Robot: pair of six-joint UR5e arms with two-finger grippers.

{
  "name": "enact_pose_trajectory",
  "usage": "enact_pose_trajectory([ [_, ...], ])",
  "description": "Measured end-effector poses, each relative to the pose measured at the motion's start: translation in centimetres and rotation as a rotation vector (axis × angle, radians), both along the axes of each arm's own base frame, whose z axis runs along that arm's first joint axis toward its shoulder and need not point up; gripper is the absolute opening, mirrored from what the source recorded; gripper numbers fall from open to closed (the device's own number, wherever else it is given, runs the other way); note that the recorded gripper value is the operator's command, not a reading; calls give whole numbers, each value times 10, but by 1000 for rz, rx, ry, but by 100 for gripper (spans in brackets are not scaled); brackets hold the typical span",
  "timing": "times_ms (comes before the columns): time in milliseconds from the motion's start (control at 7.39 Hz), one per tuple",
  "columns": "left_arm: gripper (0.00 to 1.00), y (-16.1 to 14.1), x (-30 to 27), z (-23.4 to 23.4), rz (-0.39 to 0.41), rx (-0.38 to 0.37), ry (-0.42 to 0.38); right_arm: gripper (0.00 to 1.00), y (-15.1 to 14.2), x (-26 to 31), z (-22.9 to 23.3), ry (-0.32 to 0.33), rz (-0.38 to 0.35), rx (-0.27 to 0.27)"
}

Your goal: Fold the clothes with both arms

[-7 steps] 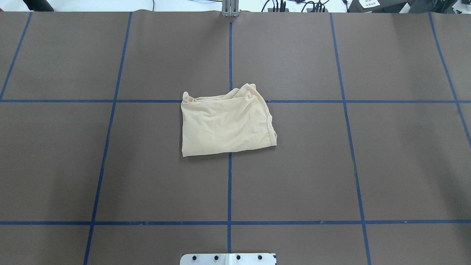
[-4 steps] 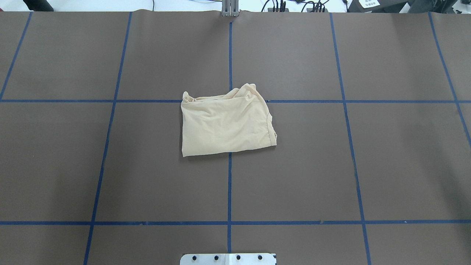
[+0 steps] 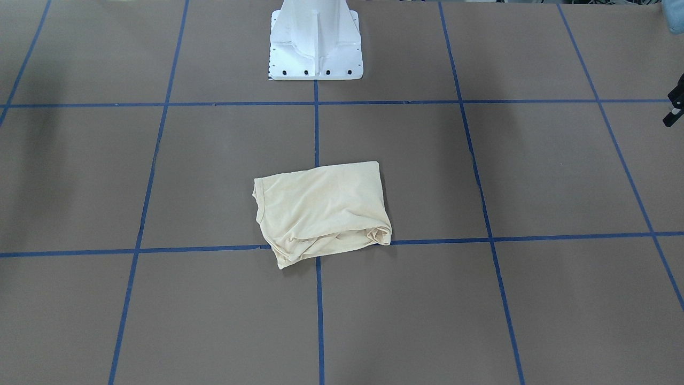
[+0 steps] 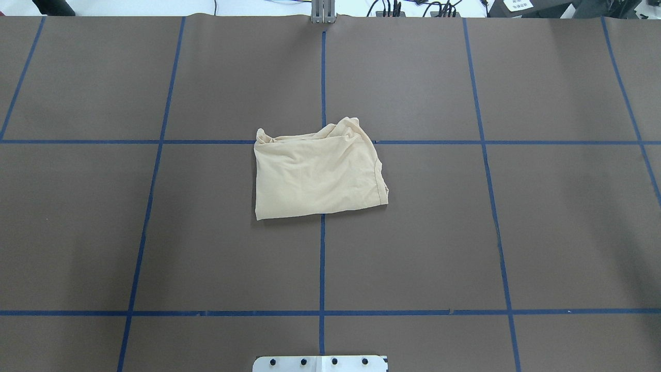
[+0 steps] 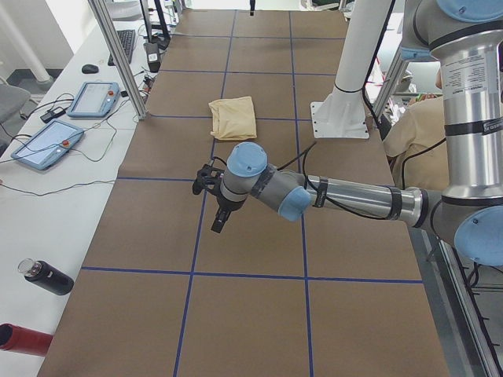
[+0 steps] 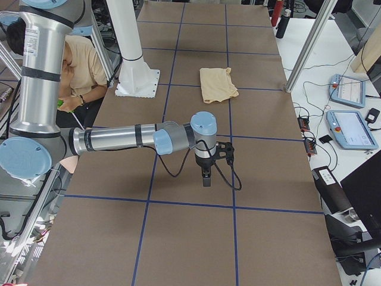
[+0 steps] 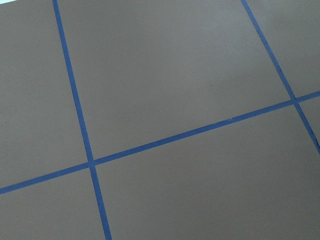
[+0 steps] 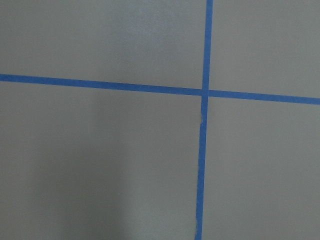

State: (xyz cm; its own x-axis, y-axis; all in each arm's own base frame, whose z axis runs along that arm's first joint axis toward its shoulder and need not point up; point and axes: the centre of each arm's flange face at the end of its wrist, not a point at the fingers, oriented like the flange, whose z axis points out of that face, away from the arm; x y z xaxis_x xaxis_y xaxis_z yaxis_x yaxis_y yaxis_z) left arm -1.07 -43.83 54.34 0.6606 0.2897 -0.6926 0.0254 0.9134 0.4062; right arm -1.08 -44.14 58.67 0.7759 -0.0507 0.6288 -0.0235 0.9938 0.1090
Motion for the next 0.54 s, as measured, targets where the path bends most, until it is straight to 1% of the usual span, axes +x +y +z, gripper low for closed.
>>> enact_pose_trajectory([
  [271,100,1,-2,6,-6,-20,-3,100,-1,-2,-3,-15,-8,-5],
  [541,100,-2,-4,8,-9,-84,-13,100,-4,-4,-6,-23,-14,-10],
])
